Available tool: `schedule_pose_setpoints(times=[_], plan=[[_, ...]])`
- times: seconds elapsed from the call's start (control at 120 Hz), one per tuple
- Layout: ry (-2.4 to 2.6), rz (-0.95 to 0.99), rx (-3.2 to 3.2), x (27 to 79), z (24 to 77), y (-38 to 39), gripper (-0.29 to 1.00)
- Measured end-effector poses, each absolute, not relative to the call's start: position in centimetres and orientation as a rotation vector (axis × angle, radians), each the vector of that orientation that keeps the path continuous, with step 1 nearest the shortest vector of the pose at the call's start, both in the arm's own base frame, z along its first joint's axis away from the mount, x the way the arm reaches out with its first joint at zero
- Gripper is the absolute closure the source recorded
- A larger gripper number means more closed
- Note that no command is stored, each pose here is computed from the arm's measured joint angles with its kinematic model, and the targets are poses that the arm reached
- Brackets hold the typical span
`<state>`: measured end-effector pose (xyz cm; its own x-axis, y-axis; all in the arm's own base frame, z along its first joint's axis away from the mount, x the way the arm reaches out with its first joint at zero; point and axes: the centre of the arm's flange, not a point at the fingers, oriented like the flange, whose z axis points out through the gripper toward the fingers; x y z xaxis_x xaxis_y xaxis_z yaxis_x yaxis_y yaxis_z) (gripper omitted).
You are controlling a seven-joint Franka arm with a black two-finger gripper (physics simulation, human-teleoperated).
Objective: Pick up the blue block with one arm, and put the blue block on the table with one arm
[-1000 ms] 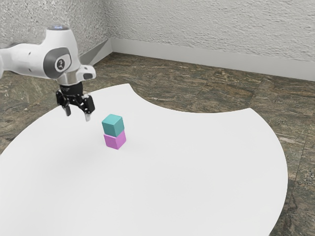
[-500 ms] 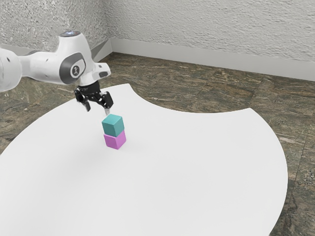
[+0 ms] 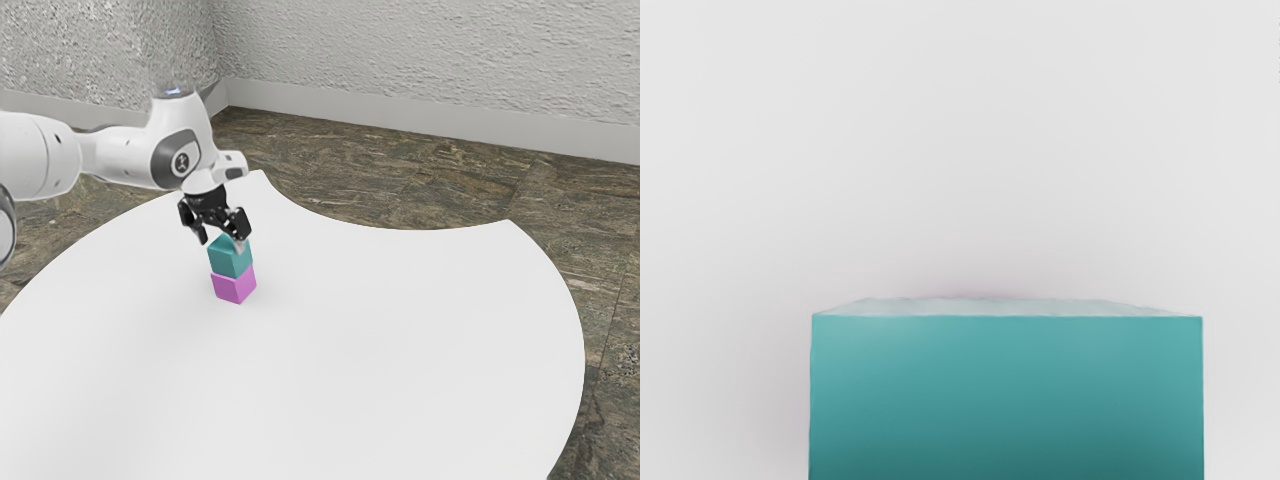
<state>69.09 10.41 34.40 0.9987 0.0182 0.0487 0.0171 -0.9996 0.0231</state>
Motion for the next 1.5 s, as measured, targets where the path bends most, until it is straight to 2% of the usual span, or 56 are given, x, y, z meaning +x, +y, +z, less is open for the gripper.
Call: schedule_pose_setpoints(times=[0.25, 0.683, 0.917, 1.042, 1.117, 1.192, 1.317, 1.5], plan=[[-0.013, 0.051, 3.110, 69.4, 32.8, 10.4, 0.02], [-0.060, 0.047, 3.107, 69.6, 32.5, 10.0, 0.26], [-0.092, 0.062, 3.111, 69.7, 33.2, 9.1, 0.31], [-0.258, 0.103, 3.097, 71.0, 34.3, 1.3, 0.32], [-0.337, 0.072, 3.080, 71.3, 32.7, -2.7, 0.32], [-0.355, 0.014, 3.063, 71.6, 29.4, -4.0, 0.33], [-0.355, -0.014, 3.058, 71.6, 27.8, -4.4, 0.33], [-0.366, -0.017, 3.057, 71.6, 27.7, -4.7, 0.15]])
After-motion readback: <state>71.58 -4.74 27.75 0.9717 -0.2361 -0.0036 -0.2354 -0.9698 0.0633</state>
